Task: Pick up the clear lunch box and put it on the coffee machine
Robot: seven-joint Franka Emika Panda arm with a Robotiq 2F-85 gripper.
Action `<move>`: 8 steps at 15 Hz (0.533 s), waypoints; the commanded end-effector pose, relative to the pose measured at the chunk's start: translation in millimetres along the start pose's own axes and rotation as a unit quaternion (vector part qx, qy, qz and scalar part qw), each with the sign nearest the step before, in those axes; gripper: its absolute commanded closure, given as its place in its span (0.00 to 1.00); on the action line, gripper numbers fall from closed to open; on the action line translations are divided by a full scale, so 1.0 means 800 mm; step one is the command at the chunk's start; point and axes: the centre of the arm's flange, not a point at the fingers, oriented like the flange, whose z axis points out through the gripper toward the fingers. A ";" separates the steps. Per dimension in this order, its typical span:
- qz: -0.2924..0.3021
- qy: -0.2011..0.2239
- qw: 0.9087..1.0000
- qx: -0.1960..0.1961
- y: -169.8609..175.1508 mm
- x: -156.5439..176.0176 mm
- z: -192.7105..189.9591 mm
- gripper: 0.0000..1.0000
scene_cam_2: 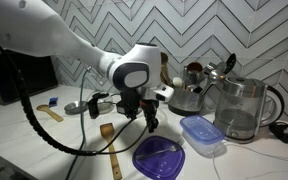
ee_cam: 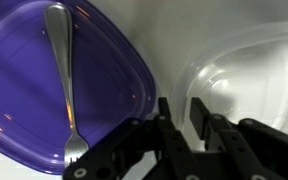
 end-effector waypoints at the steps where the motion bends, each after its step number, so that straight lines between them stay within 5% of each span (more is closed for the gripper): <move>1: 0.009 0.003 1.000 -0.011 -0.004 0.009 0.010 0.74; 8: 0.013 0.002 1.000 -0.015 -0.005 0.010 0.017 0.79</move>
